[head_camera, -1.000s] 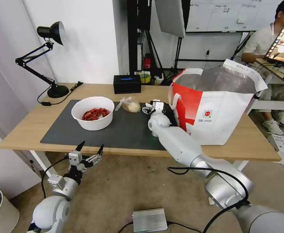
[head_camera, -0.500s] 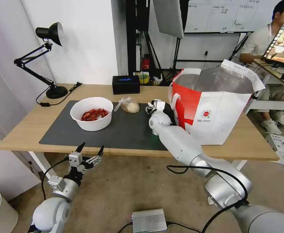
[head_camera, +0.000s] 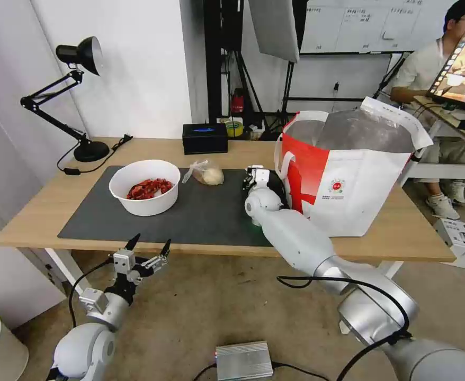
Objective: Pick up the trash from the table and place it into the takeout bag.
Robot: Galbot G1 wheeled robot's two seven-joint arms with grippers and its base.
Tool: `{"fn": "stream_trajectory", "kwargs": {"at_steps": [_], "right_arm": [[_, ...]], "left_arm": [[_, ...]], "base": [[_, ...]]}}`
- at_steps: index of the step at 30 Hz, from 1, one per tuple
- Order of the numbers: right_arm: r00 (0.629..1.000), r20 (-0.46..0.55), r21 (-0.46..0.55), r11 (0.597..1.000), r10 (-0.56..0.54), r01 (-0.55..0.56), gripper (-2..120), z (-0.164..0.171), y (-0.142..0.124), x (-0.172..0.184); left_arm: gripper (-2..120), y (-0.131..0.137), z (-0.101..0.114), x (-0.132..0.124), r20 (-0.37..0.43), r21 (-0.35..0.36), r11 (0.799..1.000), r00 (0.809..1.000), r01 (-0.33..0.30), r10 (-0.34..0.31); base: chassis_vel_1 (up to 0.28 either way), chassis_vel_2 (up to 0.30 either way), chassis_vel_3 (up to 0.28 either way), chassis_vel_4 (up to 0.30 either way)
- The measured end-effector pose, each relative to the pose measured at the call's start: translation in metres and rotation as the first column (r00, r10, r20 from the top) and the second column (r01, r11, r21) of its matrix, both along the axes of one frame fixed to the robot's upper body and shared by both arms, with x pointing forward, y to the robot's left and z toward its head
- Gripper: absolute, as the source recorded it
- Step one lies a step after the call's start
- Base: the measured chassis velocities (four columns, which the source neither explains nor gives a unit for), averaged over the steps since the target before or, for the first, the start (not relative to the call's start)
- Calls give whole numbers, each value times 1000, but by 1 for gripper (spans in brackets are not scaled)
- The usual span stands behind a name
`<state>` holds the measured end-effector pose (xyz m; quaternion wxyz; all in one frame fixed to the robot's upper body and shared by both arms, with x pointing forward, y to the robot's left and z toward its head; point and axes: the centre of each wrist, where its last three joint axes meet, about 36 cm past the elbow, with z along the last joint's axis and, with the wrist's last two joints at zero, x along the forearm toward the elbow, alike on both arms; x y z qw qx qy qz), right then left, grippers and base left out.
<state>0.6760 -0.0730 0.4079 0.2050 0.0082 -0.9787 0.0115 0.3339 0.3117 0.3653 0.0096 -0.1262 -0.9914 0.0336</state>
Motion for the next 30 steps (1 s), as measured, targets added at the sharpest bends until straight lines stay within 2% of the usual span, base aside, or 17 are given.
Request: {"fn": "stream_trajectory", "kwargs": {"at_steps": [7,15,21,26,29,30], "right_arm": [[1000,26,-25,1000,4,-4,0,-2,-3,-2],[990,126,-84,995,60,-50,0,-5,-10,-14],[964,235,-135,987,121,-91,0,-8,-15,-27],[950,271,-158,981,155,-115,0,-10,-19,-34],[920,324,-212,965,220,-156,0,-14,-26,-42],[920,324,-212,965,220,-156,0,-14,-26,-42]], "left_arm": [[100,-3,-3,1,4,-8,1000,1000,2,-2],[100,-4,-5,3,3,-11,1000,1000,4,-4],[100,-6,-6,4,2,-13,1000,1000,6,-6],[100,-6,-6,3,2,-15,1000,1000,7,-6],[100,-6,-7,3,0,-15,1000,1000,6,-6],[100,-6,-7,3,0,-15,1000,1000,6,-6]], "base": [[0,0,0,0],[0,0,0,0],[0,0,0,0],[0,0,0,0],[0,0,0,0],[0,0,0,0]]}}
